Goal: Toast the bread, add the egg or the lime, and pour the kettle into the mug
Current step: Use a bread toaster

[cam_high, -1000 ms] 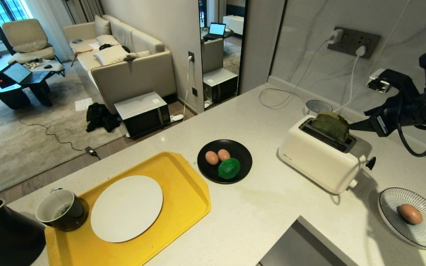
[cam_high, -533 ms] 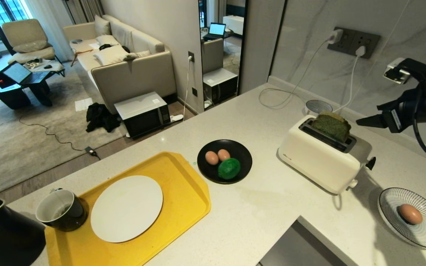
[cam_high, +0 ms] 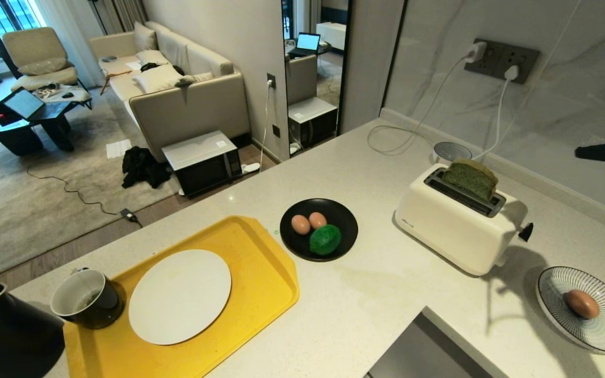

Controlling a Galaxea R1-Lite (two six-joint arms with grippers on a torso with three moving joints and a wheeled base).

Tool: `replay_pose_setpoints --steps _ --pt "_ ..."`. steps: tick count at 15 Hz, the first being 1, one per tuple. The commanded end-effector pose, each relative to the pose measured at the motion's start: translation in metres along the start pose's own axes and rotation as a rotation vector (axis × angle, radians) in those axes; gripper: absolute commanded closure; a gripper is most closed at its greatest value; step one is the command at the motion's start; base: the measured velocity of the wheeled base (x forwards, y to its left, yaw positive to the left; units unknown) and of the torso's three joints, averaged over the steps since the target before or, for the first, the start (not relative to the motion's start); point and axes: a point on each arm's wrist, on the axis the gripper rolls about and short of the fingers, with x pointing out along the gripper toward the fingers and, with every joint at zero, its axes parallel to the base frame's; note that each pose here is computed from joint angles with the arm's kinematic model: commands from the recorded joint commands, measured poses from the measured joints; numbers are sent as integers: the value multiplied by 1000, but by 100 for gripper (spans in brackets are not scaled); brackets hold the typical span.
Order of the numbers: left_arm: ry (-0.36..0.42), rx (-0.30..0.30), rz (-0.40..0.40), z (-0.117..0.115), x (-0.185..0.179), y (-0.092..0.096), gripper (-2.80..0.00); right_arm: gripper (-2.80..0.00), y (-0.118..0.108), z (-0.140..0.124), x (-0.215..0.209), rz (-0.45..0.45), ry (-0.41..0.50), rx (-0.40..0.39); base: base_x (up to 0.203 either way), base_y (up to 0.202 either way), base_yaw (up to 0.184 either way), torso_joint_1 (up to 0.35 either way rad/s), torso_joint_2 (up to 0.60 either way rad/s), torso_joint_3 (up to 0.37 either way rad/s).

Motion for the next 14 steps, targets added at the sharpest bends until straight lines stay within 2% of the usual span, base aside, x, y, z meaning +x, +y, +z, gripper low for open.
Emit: replay_pose_setpoints --steps 1,4,7,9,12,14 --pt "-1 0 0 0 0 0 0 0 15 -4 -50 -20 -92 44 0 0 0 0 0 0" --pt "-1 0 0 0 0 0 0 0 23 -15 -77 -127 -120 91 0 0 0 0 0 0" --pt "0 0 1 0 0 0 0 0 26 -25 -84 -147 -110 111 0 0 0 0 0 0" --pt "-1 0 0 0 0 0 0 0 27 -34 -80 -154 -85 123 0 0 0 0 0 0" --pt "-1 0 0 0 0 0 0 0 23 -45 -67 -253 -32 107 0 0 0 0 0 0" --pt "-1 0 0 0 0 0 0 0 21 -52 -58 -282 16 86 0 0 0 0 0 0"
